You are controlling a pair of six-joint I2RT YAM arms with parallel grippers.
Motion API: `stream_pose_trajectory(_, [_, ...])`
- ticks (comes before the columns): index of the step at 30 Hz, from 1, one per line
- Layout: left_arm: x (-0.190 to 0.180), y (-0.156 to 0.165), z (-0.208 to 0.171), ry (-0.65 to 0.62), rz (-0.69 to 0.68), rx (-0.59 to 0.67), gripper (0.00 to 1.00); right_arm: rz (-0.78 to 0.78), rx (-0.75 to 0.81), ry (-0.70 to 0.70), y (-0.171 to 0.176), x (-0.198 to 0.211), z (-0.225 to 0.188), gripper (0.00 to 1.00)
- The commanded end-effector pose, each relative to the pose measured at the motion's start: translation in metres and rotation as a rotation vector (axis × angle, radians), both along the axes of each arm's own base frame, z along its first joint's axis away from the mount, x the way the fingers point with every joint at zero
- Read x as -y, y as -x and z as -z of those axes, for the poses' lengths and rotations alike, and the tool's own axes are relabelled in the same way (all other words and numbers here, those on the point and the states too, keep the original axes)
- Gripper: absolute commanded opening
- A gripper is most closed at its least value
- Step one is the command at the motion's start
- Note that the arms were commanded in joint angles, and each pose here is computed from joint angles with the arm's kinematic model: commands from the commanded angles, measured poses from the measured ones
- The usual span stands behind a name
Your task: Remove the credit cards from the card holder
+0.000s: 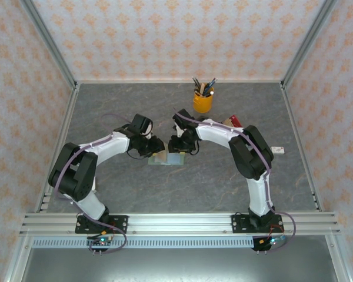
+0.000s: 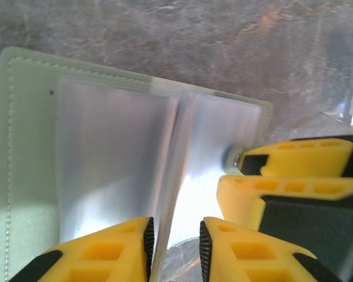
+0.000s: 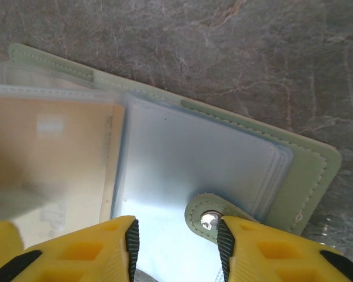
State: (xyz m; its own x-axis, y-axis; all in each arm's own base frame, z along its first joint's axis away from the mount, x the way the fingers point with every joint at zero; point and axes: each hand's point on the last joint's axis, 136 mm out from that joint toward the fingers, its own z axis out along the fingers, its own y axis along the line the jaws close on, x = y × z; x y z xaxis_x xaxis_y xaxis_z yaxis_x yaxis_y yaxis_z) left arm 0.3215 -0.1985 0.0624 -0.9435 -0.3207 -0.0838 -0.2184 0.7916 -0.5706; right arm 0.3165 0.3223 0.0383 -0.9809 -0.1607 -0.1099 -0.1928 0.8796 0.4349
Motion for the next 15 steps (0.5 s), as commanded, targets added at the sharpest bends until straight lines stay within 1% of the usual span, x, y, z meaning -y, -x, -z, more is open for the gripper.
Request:
stream_pose_trajectory(1, [0.008, 0.002, -0.021, 0.041, 0.053, 0.066, 0.33, 0.053, 0.024, 0.003, -0.008, 0.016, -0.006, 0.44])
stream_pose_trajectory(5, [0.017, 0.002, -0.028, 0.101, 0.078, 0.086, 0.34, 0.078, 0.034, -0.103, -0.012, 0.012, -0.023, 0.45])
stream_pose_trajectory(9, [0.024, 0.002, -0.021, 0.129, 0.085, 0.068, 0.31, 0.082, 0.021, -0.21, -0.011, 0.003, -0.036, 0.45])
stream_pose_trajectory(15, [0.034, 0.0, -0.019, 0.167, 0.098, 0.067, 0.25, 0.124, 0.051, -0.286, -0.014, 0.006, -0.052, 0.47])
